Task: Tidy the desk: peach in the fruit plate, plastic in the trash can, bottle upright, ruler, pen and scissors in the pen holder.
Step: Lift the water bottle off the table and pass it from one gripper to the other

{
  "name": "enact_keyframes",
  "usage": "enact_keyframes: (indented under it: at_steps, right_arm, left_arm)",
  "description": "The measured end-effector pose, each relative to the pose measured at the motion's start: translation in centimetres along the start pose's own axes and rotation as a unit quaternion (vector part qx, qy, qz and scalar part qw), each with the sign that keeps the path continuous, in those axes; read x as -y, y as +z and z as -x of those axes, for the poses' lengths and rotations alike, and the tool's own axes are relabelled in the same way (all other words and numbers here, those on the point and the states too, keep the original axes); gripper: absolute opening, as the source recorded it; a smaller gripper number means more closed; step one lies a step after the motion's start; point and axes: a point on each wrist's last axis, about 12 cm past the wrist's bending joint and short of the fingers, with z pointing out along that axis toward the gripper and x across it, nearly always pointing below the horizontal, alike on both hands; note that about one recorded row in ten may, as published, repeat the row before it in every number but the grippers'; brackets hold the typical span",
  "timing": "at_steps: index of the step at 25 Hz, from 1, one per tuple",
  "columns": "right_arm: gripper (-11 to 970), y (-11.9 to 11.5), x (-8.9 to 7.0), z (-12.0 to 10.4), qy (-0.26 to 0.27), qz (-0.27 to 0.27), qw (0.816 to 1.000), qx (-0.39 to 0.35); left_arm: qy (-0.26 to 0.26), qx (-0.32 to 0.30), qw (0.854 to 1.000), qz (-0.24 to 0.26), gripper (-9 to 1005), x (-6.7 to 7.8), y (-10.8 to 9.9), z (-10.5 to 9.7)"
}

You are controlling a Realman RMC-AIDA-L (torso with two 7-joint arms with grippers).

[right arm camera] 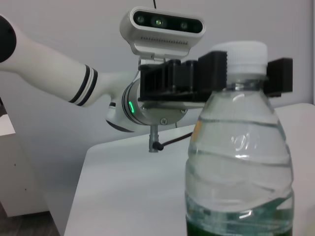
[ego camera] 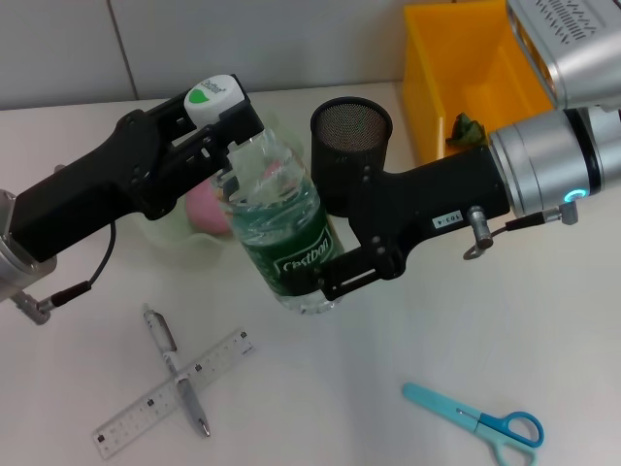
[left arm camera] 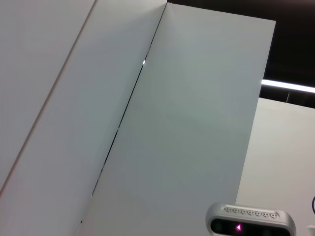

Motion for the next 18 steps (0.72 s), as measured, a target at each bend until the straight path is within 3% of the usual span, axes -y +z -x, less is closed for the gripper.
enact_keyframes:
  at_steps: [18]
  right_arm:
    - [771, 0.2, 0.0, -1.1, 0.018, 0.003, 1.000, -0.015]
  left_arm:
    - [0.001, 0.003, 1.000, 0.001, 440, -0.1, -0.3, 0.5]
